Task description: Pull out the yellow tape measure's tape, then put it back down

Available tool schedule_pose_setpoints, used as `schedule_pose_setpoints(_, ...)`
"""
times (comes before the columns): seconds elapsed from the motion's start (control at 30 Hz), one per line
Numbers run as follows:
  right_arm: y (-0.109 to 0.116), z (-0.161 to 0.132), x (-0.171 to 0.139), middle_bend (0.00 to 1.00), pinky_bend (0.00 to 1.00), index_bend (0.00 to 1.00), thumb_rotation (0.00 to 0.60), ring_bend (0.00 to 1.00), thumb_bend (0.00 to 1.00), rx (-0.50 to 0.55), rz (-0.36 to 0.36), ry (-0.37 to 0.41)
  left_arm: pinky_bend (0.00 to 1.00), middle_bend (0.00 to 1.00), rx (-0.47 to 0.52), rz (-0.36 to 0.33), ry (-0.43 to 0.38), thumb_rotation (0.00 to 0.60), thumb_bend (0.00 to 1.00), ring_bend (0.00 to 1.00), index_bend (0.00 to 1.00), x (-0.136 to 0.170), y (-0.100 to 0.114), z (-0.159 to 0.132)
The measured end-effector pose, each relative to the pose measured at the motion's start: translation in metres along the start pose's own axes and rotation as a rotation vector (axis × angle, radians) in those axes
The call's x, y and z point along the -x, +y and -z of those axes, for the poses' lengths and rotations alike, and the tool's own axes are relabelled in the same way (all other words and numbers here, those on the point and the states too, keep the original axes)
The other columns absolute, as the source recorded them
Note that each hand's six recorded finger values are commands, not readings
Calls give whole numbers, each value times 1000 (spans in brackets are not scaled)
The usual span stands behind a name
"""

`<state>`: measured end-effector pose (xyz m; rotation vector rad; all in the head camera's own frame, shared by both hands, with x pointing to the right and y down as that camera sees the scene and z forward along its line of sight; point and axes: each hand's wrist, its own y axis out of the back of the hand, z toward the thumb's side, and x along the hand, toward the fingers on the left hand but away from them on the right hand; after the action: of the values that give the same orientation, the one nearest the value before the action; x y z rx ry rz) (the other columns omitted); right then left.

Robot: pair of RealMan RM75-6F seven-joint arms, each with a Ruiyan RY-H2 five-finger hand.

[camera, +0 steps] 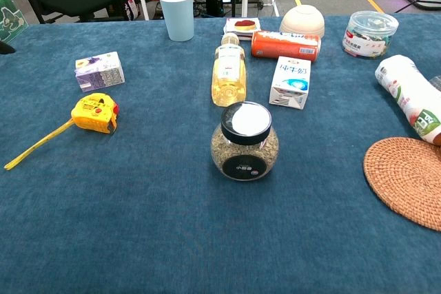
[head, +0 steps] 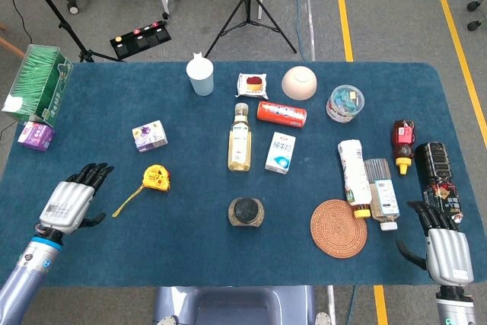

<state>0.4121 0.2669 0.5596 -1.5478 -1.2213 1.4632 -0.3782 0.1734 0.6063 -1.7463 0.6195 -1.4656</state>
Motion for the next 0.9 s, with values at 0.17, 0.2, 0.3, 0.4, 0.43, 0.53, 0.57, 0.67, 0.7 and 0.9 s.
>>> schedule_pose_setpoints(0.17,0,5,-1,216,236,188,580,212,251,1,-1,-16,280,77,-87,42,-43,600,187,69,36,-28,0,-11)
schedule_pose_setpoints(0.2,0,6,-1,216,236,188,579,212,252,1,-1,-18,277,61,-100,48,-49,600,187,59,20,-32,0,-13)
schedule_pose_setpoints(0.3,0,7,-1,217,236,188,582,212,251,0,1,-23,269,42,-133,67,-64,600,186,46,8,-47,-1,-20)
schedule_pose_setpoints(0.4,0,8,-1,217,235,188,581,212,252,-1,2,-28,269,41,-163,84,-77,600,187,46,10,-59,-2,-27)
schedule_pose_setpoints(0.43,0,8,-1,216,236,188,581,212,253,-1,2,-29,269,41,-172,88,-80,600,187,46,10,-63,-2,-29)
schedule_pose_setpoints(0.53,0,10,0,216,236,188,582,212,252,-1,3,-36,269,41,-196,98,-89,600,187,46,17,-74,-4,-36)
schedule_pose_setpoints(0.57,0,10,0,216,236,188,582,212,251,0,3,-38,269,41,-199,102,-92,600,187,46,21,-79,-5,-39)
schedule_pose_setpoints(0.67,2,15,-1,217,236,188,583,211,253,1,5,-49,269,41,-200,109,-99,600,188,46,37,-89,-8,-46)
schedule_pose_setpoints(0.7,2,18,-2,217,236,188,582,211,253,5,5,-52,269,41,-202,112,-101,600,188,46,49,-92,-9,-48)
schedule_pose_setpoints(0.9,3,19,-3,216,236,188,581,202,253,26,10,-53,269,42,-219,128,-116,600,188,46,131,-107,-16,-58)
